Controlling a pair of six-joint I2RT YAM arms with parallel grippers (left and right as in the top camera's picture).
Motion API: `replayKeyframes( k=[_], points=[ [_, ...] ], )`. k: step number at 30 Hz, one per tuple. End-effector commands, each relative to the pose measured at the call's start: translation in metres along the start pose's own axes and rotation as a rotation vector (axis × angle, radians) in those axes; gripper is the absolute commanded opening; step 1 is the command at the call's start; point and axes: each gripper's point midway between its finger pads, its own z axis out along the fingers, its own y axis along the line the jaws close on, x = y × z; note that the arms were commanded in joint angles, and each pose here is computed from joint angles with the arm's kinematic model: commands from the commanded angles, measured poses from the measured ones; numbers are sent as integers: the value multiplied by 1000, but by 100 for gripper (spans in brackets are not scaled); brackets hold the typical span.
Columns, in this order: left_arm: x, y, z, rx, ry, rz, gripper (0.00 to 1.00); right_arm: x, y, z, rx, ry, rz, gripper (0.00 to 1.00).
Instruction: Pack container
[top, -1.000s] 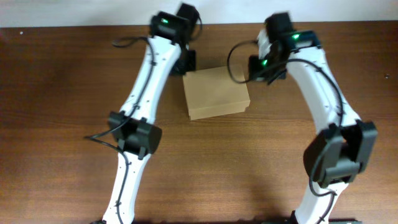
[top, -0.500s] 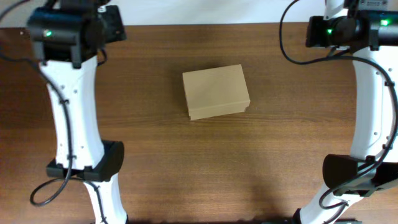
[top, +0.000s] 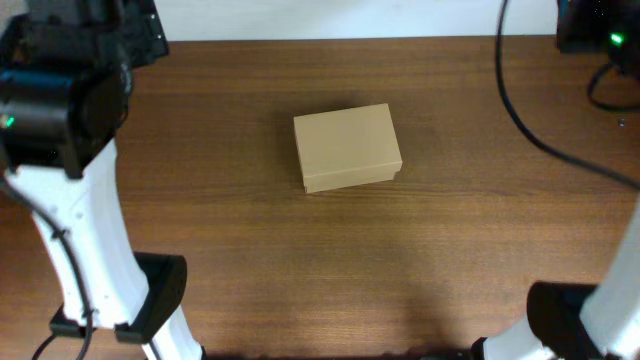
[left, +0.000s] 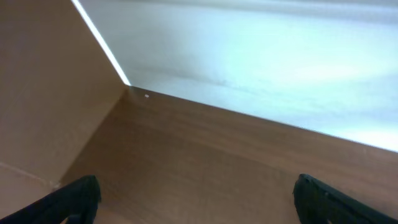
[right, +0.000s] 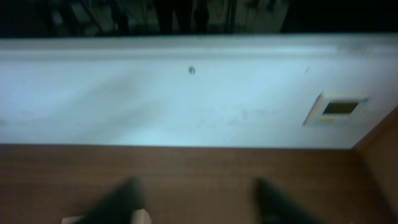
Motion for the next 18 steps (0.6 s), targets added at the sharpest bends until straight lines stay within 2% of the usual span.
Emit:
replayKeyframes(
  k=[1,18],
  points=[
    [-3,10,-3,-47,-16,3,100,1,-2,0,11,3,9,99],
    [-3,10,-3,-46,-16,3,100,39,-1,-1,7,159,25,99]
  ],
)
